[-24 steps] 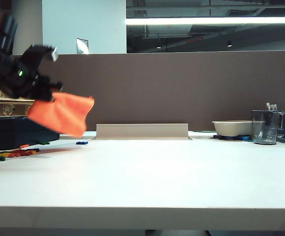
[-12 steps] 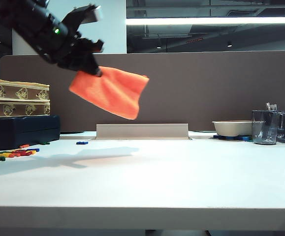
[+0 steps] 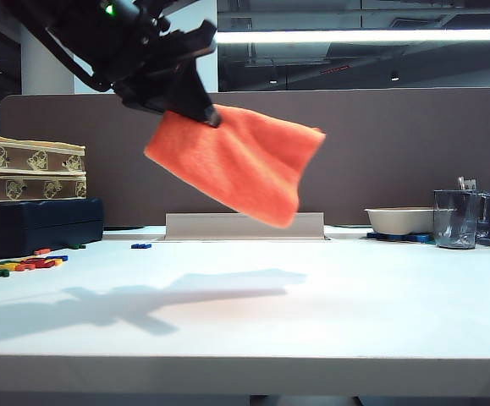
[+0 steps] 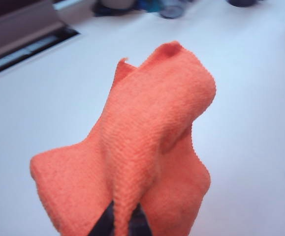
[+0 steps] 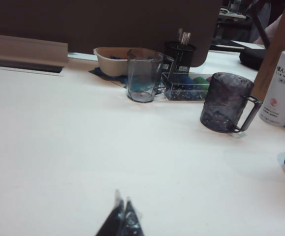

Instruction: Use an orange cloth to wipe the letter magnets on the table away for a distance.

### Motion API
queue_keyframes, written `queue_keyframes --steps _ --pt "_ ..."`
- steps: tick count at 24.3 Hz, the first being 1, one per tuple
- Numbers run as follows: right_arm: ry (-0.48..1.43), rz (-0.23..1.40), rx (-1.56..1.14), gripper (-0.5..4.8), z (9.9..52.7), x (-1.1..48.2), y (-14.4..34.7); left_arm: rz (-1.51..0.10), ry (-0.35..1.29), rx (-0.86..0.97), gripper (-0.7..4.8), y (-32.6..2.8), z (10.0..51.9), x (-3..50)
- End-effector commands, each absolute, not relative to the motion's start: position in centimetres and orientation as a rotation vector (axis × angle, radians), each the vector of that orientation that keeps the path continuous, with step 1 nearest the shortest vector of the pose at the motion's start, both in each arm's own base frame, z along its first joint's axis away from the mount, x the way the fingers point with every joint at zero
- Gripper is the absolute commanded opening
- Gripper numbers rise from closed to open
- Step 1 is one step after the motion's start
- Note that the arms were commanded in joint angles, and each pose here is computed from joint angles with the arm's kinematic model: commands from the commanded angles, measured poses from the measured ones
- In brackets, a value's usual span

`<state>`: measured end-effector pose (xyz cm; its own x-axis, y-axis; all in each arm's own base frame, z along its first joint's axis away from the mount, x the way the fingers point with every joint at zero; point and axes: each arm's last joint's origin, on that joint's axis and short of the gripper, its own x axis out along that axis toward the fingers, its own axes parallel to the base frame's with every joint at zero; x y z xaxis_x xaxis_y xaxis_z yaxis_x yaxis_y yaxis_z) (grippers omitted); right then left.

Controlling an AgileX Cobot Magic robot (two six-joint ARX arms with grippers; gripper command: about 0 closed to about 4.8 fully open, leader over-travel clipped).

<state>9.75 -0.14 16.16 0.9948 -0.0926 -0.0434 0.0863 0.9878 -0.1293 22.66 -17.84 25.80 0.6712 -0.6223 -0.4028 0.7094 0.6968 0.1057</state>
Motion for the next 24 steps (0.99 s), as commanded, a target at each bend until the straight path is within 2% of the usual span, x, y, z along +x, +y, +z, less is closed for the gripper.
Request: queue_keyframes --steps 1,5,8,10,11,12,19,24 --pt "0.030 -0.093 -0.125 -0.01 16.3 9.7 -0.1 -0.775 0.365 0.281 -0.06 -18.3 24.6 20.3" --pt "0.030 -0.093 -0.125 -0.01 16.3 9.7 -0.1 -0.791 0.429 0.292 -0.03 -18.3 22.6 19.1" --pt "0.030 -0.093 -0.125 -0.01 16.3 9.7 -0.1 -0.746 0.463 0.316 0.04 -17.7 20.8 18.7" --pt "0.030 -0.093 -0.125 -0.01 16.3 9.7 -0.1 -0.747 0.499 0.328 1.54 -17.2 19.7 18.4" --pt "0.030 -0.093 -0.125 -0.01 16.3 9.7 -0.1 -0.749 0.504 0.329 2.00 -17.2 19.6 18.3" --pt "0.030 -0.093 -0.125 -0.01 16.3 9.7 -0.1 -0.772 0.500 0.323 2.25 -17.3 19.7 18.2" --pt "0.030 -0.093 -0.125 -0.01 16.3 9.7 -0.1 -0.792 0.464 0.299 2.24 -17.2 20.5 18.0" --pt "0.030 -0.093 -0.125 -0.01 16.3 9.7 -0.1 -0.771 0.363 0.266 2.24 -15.7 23.5 16.6"
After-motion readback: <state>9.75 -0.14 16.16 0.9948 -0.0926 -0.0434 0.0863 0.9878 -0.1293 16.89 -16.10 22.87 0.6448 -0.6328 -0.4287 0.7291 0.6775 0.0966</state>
